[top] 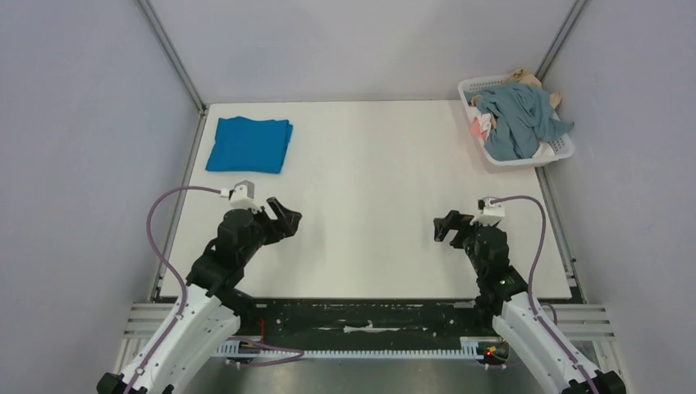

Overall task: Fold and stack the t-shirts
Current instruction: Grab crumpled tshirt from bin with the right arm

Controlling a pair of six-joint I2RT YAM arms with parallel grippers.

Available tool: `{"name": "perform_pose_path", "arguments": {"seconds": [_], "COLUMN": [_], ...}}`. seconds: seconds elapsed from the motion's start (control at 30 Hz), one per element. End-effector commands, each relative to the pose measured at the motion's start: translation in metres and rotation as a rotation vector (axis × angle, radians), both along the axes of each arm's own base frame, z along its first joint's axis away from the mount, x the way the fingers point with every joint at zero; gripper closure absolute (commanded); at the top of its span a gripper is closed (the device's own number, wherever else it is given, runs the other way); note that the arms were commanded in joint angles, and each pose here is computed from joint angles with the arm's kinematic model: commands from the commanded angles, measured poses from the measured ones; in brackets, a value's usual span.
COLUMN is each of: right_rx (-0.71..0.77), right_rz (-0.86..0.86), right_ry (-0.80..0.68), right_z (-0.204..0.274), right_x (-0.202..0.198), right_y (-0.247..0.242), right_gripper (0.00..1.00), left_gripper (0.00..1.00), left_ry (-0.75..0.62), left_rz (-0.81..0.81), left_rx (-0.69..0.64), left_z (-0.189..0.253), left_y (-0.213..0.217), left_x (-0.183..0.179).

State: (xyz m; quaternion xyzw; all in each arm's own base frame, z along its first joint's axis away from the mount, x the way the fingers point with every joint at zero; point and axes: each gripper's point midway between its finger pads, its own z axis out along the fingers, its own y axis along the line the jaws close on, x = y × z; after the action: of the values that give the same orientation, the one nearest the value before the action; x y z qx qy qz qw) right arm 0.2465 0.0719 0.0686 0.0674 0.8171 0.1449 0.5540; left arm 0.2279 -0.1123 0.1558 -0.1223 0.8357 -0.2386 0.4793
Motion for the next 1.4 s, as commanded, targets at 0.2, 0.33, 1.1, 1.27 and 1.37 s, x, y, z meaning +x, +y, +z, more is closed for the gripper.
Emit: {"name": "perform_pose_path", "arguments": {"seconds": [0.2,0.33,1.1,1.27,1.37], "right_rx": [-0.053,-0.033,0.157,0.126,0.124], "right_rz": [-0.221,-0.265,-0.489,-0.55,-0.54], "right_ry": [-0.203,-0.04,0.179,0.129,0.09], "right_z": [0.159,0.175,0.071,0.08,0.093], "right_x": [0.092,0.164,0.329,0.333,0.335], "right_y": [-0.046,-0.088,-0.237,-0.252,-0.258], "right_gripper": [0.02,0.02,0.14,0.49,0.81], "left_gripper": [0.13,0.13,0.13,0.13,0.13], "left_ry": [-0.047,-0.082,-0.095,-0.091,-0.087], "left_rz": [-0.003,-0.037,-0.141,-0.135,-0.136], "left_rx": [-0.059,-0.068,-0.005,0.005,0.008], "left_z": [0.025,0.035,0.014,0.014,0.013], "left_y": [-0.012,-0.023,-0.039,-0.038,-0.038], "left_x": [0.017,0.03,0.043,0.044,0.044]}}
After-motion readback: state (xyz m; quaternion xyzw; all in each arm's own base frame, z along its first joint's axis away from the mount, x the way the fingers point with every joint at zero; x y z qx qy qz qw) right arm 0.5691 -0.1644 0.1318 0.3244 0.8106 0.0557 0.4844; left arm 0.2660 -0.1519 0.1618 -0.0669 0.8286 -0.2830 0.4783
